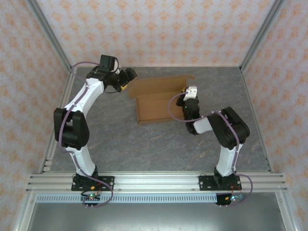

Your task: Fold the paper box

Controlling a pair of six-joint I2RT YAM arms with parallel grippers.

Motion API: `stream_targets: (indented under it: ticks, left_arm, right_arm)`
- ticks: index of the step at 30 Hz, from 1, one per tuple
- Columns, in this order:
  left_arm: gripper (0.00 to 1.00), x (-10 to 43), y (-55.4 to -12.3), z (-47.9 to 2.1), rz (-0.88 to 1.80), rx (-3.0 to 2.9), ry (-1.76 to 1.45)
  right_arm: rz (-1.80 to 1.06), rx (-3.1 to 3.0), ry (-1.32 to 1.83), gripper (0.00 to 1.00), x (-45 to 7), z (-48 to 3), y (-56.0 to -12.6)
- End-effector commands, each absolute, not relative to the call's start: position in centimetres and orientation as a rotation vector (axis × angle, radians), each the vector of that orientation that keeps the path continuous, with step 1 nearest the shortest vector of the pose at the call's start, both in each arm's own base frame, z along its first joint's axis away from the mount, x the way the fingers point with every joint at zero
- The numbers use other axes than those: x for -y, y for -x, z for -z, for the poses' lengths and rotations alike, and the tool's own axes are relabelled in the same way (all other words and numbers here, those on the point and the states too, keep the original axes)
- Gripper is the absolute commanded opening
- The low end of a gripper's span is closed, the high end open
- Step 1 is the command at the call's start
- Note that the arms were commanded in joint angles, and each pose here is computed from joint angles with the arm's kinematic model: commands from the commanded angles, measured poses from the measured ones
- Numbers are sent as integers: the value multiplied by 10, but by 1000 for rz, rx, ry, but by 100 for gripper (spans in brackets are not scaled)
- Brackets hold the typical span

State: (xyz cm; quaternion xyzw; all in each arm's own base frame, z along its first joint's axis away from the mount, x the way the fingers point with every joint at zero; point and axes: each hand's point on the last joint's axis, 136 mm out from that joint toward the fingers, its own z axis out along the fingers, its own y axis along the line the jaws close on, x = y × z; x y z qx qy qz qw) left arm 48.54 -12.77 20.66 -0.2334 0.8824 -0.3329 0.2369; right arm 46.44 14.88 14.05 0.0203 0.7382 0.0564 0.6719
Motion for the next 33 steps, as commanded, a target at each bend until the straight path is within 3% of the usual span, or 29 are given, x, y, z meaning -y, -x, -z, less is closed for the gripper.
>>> stream_targets:
  ticks: [1,16,33]
  left_arm:
    - [81,112,-480,-207,885,-2399,696]
    - [78,136,-499,-192,991,-2406,686]
    - [80,166,-481,-189,1194,-2357,822]
  right_arm:
    - [-143,-1609,-102,0,-145,-154,-462]
    - [-140,-1613,-97,0,-147,-154,-463]
    - [-95,-1589,-184,0,-145,-152,-453]
